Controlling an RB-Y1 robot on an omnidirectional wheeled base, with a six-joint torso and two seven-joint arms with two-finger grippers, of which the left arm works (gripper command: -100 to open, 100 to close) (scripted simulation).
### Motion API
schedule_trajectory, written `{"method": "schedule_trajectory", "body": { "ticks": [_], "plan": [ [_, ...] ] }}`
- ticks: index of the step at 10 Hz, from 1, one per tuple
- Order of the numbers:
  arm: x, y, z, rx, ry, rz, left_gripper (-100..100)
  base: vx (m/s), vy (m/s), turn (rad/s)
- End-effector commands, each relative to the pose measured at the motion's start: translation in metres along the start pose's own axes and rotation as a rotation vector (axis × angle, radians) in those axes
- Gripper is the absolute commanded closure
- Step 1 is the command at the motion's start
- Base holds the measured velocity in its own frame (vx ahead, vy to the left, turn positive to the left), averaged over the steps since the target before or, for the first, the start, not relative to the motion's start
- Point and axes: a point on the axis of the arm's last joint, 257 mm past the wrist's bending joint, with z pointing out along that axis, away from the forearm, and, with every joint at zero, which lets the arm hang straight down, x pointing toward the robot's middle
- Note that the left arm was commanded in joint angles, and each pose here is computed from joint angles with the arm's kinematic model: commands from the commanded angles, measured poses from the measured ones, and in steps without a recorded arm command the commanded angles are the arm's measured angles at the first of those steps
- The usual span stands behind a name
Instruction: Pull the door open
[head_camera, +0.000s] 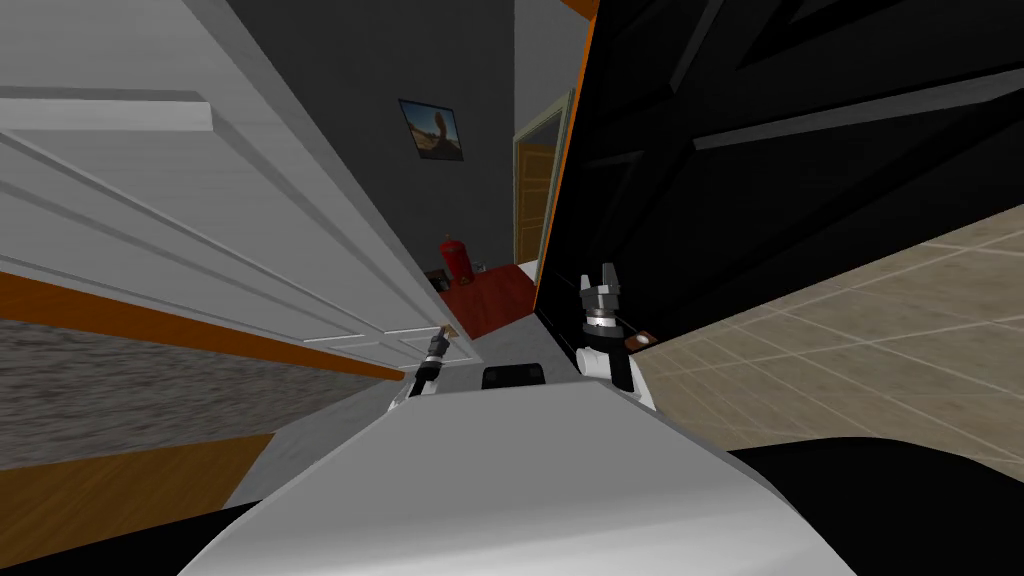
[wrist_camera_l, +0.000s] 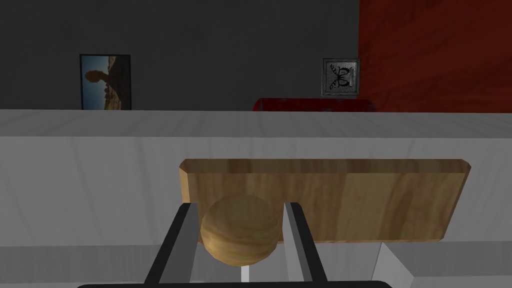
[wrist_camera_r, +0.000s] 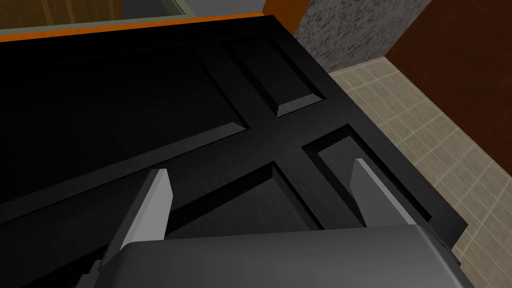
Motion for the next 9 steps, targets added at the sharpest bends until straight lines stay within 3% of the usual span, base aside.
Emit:
{"method": "schedule_trajectory", "body": {
  "ticks": [1,7,8,9],
  "plan": [
    [0.000,-0.001,-0.0089,0.004,0.024,0.002,100,-0.151,0.036,-0.113],
    [0.001,-0.003,-0.0426,0.009,0.119,0.000,100,-0.206,0.062,-0.092],
    [0.002,-0.002,-0.0383,0.006,0.110,0.001,100,-0.099,0.020,-0.014],
    [0.002,-0.001,-0.0470,0.003,0.124,-0.001,100,-0.166,0.039,-0.151]
  ]
}}
